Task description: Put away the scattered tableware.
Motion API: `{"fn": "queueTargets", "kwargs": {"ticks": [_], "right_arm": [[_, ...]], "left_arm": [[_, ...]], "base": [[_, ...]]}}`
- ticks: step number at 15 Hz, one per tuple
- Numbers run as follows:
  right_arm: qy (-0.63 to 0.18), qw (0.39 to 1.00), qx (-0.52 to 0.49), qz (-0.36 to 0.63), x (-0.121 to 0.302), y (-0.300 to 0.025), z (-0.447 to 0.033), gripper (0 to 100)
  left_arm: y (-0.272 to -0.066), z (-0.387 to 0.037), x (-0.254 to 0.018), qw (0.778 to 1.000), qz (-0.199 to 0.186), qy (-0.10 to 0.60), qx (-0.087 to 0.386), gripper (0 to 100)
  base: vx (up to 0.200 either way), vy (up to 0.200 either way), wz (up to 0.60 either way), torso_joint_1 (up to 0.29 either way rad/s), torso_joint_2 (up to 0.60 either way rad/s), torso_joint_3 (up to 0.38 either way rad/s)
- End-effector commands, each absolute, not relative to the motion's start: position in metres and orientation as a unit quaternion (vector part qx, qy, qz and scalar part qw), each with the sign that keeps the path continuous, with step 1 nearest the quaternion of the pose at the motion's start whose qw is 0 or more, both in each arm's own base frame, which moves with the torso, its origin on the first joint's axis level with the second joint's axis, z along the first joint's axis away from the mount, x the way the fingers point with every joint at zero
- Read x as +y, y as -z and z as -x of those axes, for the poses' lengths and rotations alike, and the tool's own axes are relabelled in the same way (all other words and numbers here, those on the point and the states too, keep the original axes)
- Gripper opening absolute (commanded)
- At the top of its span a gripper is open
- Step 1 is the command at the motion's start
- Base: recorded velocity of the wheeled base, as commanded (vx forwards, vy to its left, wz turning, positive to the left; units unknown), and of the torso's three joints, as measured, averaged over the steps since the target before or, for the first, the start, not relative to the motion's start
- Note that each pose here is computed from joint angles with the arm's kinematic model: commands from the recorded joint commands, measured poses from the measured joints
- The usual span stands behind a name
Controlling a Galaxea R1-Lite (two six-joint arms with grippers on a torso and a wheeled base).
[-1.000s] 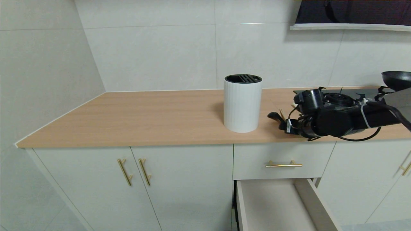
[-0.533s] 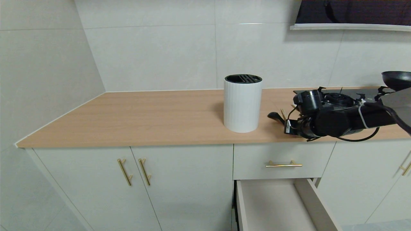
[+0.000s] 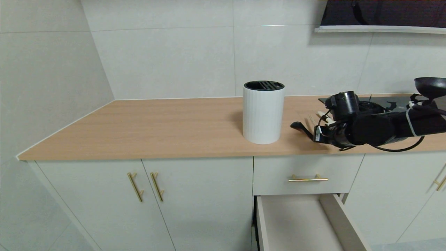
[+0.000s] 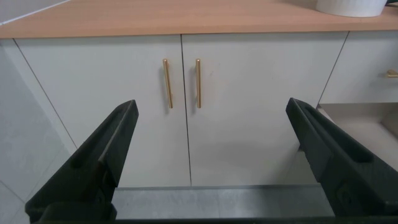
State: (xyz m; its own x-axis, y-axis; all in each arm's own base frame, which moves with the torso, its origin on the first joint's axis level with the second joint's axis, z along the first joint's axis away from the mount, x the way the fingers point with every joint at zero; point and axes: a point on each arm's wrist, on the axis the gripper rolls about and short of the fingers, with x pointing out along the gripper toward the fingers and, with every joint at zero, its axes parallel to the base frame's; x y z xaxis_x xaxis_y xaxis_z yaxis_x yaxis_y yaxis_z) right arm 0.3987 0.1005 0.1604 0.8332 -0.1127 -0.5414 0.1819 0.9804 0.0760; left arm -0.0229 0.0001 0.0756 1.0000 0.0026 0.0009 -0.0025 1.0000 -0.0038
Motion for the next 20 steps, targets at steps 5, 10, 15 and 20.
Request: {"fn": "queueTargets", "kwargs": {"ticks": [5,10,15,20], "right_arm": [[-0.041,0.958,0.265,-0.103,0.074,-0.262,-0.241,0],[-0.142,0.913,0.375,-0.071,0.064,-0.265,-0.19,0],[-0.183,0.885,0.426,-0.043,0.066,-0.25,-0.191,0],[-0.181,0.871,0.455,-0.034,0.072,-0.235,-0.202,0]], "left_arm": [[-0.075,0.023,0.0,1.0,0.002,-0.002,0.0,100],[-0.075,0.023,0.0,1.0,0.002,-0.002,0.0,100],[-0.075,0.023,0.0,1.0,0.002,-0.002,0.0,100],[-0.075,0.023,0.0,1.0,0.002,-0.002,0.0,100]], "base": [[0.0,0.0,0.0,0.0,0.0,0.0],[0.0,0.0,0.0,0.0,0.0,0.0],[0.0,0.0,0.0,0.0,0.0,0.0],[0.0,0.0,0.0,0.0,0.0,0.0]]}}
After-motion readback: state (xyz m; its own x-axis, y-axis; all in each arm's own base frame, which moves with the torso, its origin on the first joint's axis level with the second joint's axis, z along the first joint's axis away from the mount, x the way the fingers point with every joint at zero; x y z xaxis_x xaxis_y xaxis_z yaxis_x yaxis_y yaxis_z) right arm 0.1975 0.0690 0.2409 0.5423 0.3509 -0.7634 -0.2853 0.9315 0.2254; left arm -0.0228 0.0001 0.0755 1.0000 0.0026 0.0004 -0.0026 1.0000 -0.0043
